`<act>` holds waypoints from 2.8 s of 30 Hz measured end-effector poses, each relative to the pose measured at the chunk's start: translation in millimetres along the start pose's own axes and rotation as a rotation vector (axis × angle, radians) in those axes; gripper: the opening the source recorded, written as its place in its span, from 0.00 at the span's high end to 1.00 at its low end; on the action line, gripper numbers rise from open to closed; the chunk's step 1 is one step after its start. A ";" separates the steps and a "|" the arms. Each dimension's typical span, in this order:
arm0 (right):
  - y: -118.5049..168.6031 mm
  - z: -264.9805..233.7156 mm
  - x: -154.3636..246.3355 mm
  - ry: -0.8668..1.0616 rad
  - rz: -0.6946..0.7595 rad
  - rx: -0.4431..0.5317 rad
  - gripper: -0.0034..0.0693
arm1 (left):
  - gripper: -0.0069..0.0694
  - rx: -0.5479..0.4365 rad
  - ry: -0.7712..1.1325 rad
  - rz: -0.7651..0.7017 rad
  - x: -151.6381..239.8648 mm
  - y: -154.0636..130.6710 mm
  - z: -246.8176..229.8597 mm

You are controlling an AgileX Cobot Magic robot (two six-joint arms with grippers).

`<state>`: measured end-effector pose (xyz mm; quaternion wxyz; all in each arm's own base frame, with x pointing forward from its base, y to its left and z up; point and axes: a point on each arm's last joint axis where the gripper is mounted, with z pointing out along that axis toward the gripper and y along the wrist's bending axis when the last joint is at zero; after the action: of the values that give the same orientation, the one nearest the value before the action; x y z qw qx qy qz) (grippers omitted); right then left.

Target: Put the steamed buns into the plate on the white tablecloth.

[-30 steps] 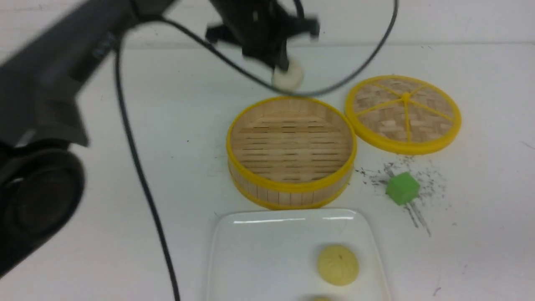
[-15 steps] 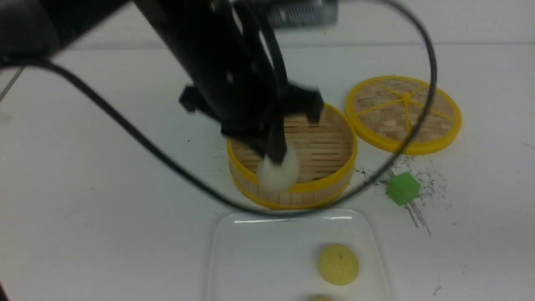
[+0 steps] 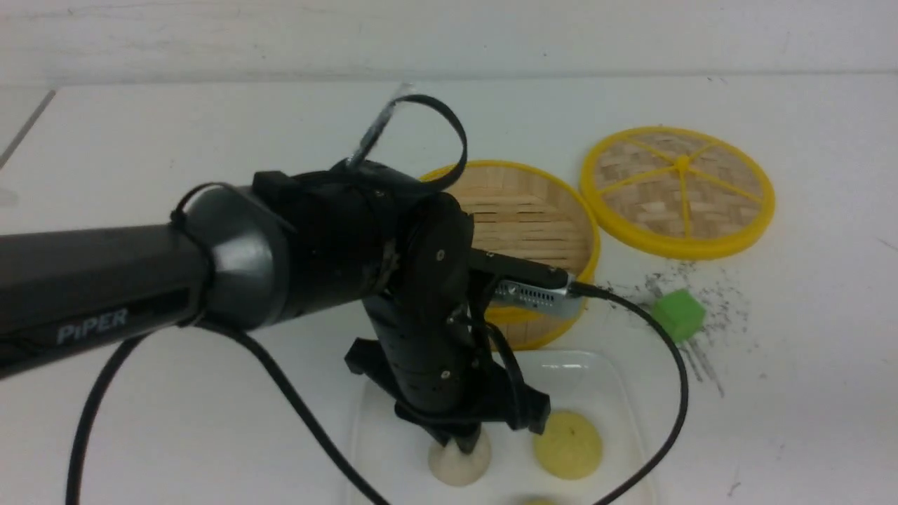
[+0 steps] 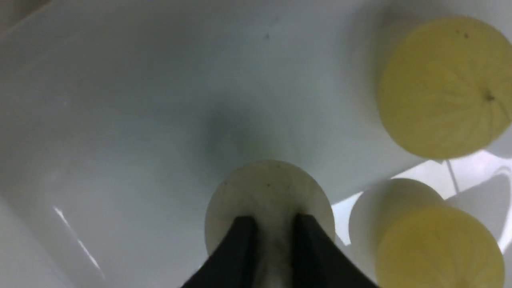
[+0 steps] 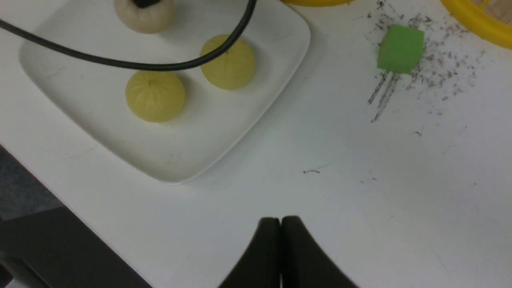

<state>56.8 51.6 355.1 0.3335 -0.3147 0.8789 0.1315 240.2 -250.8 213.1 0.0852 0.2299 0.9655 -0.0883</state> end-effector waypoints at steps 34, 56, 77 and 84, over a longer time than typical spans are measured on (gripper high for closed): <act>-1.7 45.6 80.5 -0.882 0.040 -0.100 0.97 | 0.91 -0.001 -0.270 0.067 -10.1 -3.2 -115.7; -1.7 62.3 89.6 -0.815 0.027 -0.109 0.96 | 0.89 -0.045 -0.279 0.088 -11.2 0.3 -115.7; -22.8 98.8 130.2 -0.579 0.307 0.251 0.94 | 0.88 -0.035 -0.306 0.089 -10.4 -0.1 -121.5; -32.0 114.3 145.7 -0.531 0.367 0.395 0.94 | 0.90 -0.056 -0.404 0.101 15.4 9.9 -172.7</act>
<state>50.4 9.6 172.0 0.5747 -0.0365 0.8121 0.0939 209.8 -199.3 376.2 0.2876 0.2531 0.9181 -0.1012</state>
